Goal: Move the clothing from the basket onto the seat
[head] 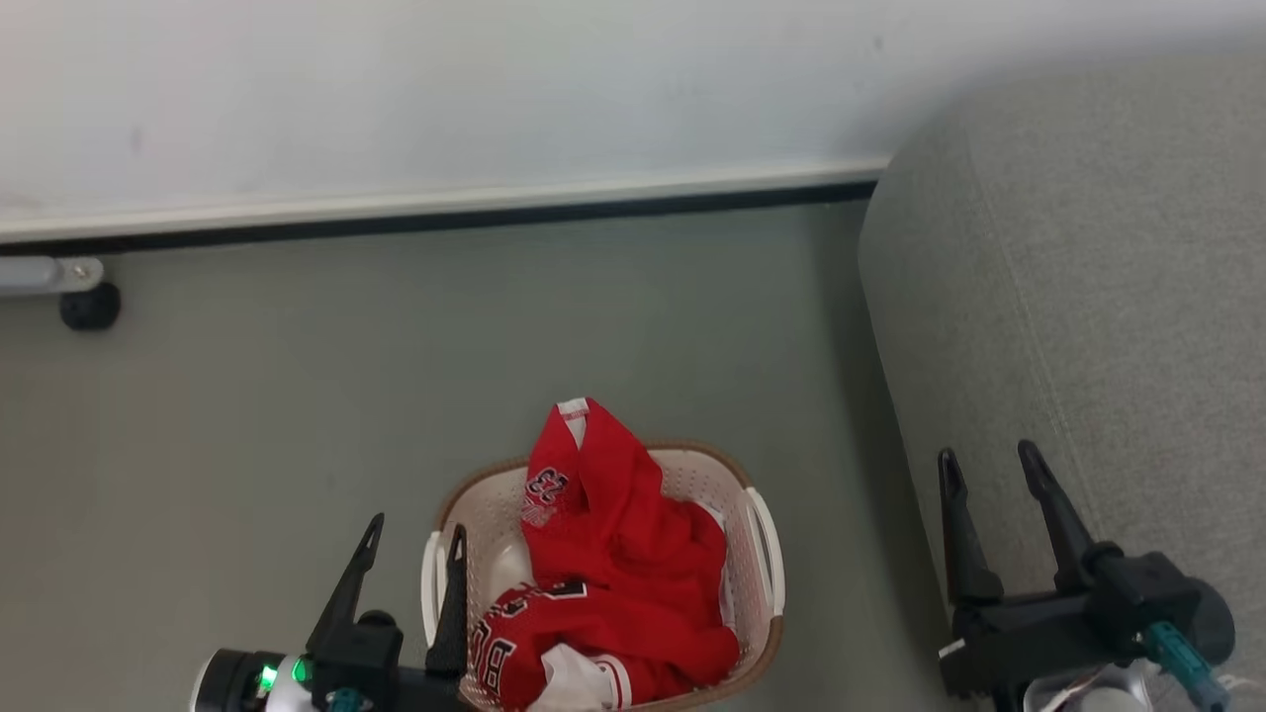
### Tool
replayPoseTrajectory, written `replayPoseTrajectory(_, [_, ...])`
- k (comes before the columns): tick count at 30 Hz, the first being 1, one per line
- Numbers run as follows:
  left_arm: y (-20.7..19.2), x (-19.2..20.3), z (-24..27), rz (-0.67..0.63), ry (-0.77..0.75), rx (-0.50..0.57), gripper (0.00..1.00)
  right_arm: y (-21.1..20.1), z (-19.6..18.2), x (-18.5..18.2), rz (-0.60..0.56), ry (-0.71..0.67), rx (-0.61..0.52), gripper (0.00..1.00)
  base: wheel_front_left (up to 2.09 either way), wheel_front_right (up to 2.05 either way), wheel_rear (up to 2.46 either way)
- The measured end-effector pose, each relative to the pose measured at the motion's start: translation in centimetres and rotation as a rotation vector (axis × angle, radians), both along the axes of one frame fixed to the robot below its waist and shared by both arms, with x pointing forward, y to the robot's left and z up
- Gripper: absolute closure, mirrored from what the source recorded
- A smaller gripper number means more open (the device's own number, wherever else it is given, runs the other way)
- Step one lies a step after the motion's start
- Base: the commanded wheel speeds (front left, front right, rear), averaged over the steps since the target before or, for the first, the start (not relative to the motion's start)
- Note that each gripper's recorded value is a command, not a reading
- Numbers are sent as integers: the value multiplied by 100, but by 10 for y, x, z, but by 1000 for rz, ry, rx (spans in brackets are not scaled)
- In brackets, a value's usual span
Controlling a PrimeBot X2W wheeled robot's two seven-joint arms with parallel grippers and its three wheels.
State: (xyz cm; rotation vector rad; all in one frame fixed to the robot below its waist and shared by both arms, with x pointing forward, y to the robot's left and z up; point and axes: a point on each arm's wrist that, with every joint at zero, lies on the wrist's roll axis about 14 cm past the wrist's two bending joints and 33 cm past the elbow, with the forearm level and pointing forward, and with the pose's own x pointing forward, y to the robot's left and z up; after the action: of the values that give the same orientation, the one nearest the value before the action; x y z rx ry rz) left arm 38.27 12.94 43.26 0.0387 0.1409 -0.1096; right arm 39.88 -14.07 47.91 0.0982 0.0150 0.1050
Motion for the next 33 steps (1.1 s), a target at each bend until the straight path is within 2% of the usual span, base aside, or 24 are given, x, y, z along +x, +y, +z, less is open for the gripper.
replayPoseTrajectory(8, [-26,31,-37,-86,86,6,0,-6,-8,33,-14,-3,-11,0,0,0,0])
replayPoseTrajectory(22, [-55,82,-102,-154,206,-1,0,-17,-34,80,-42,14,-9,0,0,0,0])
replayPoseTrajectory(33, [-82,95,-175,-223,356,10,0,-19,-65,113,-35,39,-22,0,0,0,0])
